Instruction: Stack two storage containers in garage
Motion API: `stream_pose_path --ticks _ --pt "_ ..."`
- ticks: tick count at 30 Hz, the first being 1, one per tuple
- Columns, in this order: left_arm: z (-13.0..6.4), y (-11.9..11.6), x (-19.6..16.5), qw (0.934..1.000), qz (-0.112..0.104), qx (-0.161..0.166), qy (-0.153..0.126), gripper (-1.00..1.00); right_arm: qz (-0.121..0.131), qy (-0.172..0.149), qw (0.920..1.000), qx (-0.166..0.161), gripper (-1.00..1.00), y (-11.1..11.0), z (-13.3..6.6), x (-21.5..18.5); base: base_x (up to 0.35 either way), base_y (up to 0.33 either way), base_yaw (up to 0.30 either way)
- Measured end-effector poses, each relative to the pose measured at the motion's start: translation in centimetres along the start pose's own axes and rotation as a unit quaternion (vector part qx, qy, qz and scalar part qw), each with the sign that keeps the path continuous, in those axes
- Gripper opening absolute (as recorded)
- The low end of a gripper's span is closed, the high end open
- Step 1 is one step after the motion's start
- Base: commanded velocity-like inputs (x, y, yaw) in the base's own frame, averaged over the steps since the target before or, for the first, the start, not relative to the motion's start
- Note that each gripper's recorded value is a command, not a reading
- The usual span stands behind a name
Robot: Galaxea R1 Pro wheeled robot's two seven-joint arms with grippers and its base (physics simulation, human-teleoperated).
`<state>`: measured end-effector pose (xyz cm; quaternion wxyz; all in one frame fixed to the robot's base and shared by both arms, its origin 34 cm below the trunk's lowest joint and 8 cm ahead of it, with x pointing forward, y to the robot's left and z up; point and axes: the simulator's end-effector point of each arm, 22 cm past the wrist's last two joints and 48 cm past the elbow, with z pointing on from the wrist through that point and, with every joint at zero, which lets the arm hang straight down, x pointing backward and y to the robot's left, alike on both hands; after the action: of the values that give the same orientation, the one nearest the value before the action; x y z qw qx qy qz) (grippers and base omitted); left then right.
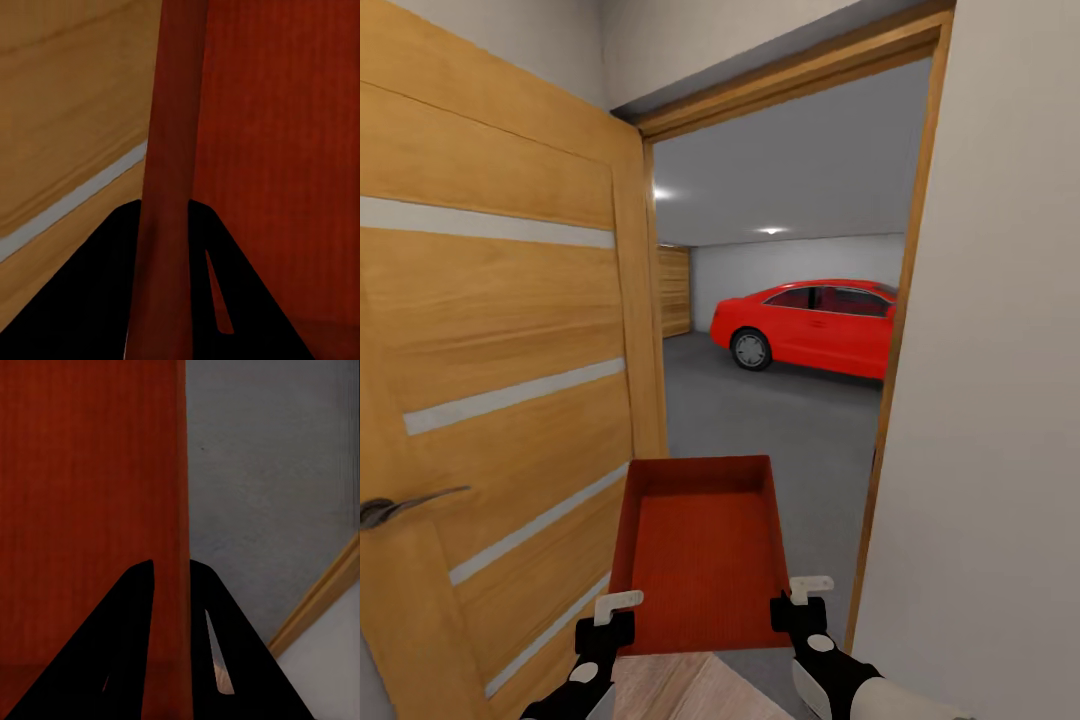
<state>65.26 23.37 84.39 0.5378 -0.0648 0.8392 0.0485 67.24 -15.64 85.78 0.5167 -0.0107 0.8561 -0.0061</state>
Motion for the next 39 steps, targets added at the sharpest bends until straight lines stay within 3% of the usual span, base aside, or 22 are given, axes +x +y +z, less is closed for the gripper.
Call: stream_pose_path --ticks 39 --pt "0.0 0.0 -0.02 1.0 -0.001 0.0 0.0 -1.0 0.0 0.0 1.0 0.0 -1.0 0.0 0.0 -0.03 0.212 0.253 -0.281"
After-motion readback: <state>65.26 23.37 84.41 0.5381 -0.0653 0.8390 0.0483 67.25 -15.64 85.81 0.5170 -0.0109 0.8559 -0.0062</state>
